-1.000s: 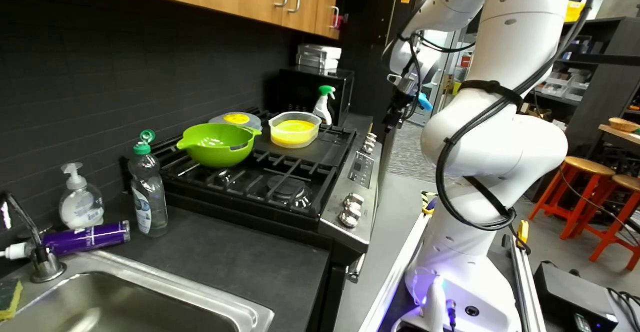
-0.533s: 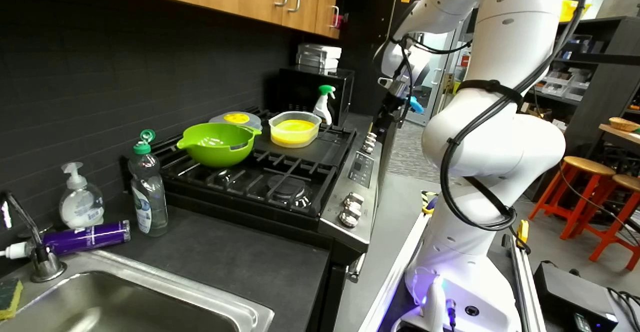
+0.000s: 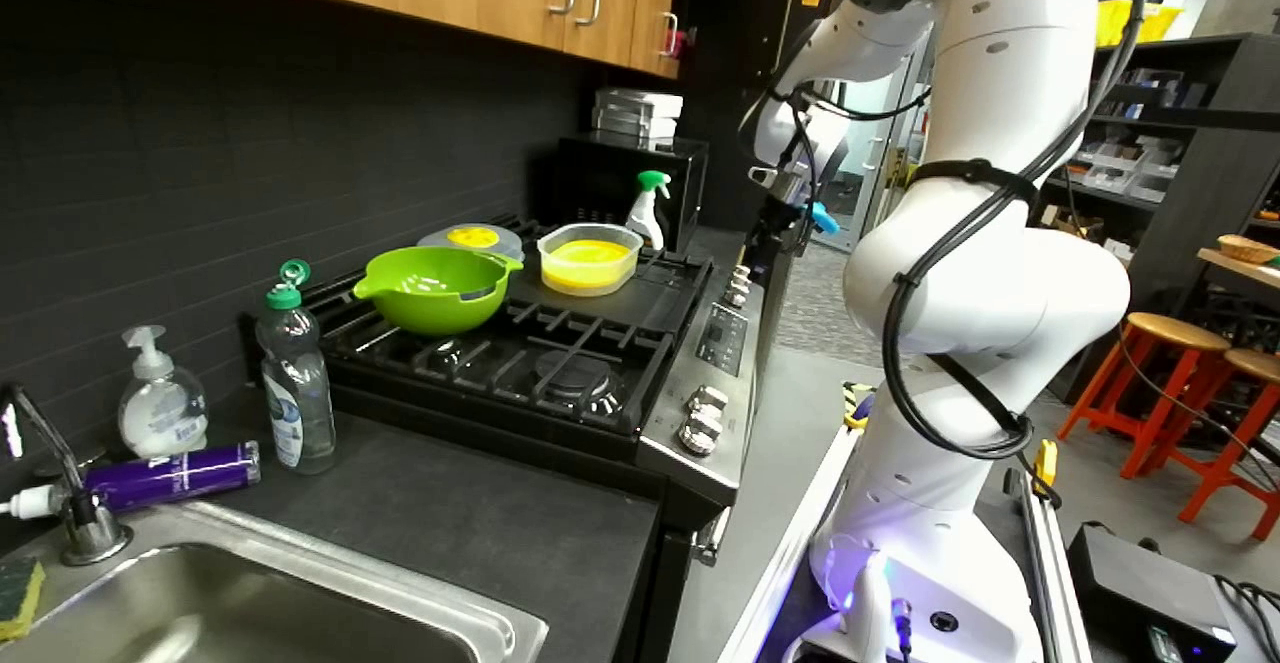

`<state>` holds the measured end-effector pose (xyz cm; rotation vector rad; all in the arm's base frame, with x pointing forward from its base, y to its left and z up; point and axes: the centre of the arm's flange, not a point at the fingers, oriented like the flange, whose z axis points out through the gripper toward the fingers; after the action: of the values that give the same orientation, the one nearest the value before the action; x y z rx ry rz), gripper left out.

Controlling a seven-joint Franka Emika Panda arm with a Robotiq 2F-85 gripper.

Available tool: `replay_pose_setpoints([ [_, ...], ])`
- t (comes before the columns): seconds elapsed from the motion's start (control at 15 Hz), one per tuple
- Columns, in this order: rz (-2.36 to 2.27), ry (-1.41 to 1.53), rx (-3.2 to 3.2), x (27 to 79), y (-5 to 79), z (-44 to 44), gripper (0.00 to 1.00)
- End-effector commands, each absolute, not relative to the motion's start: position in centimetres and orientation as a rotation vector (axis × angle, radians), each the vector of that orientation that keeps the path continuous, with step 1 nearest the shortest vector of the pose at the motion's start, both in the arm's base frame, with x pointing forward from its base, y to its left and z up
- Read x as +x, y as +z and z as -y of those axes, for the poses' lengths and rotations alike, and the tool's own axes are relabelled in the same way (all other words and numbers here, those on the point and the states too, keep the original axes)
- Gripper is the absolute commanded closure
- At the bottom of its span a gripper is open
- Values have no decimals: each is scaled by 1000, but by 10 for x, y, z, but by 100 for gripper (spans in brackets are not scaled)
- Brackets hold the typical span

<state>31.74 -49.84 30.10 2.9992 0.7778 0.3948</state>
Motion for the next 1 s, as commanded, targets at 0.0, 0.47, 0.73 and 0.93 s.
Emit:
replay_pose_setpoints([
  [0.0,-803,394,3000,326,286,508,0],
  [0.47,-866,429,3003,337,271,511,12],
  [0.73,-872,473,2999,345,263,524,0],
  [0.93,-844,479,3006,349,256,537,0],
])
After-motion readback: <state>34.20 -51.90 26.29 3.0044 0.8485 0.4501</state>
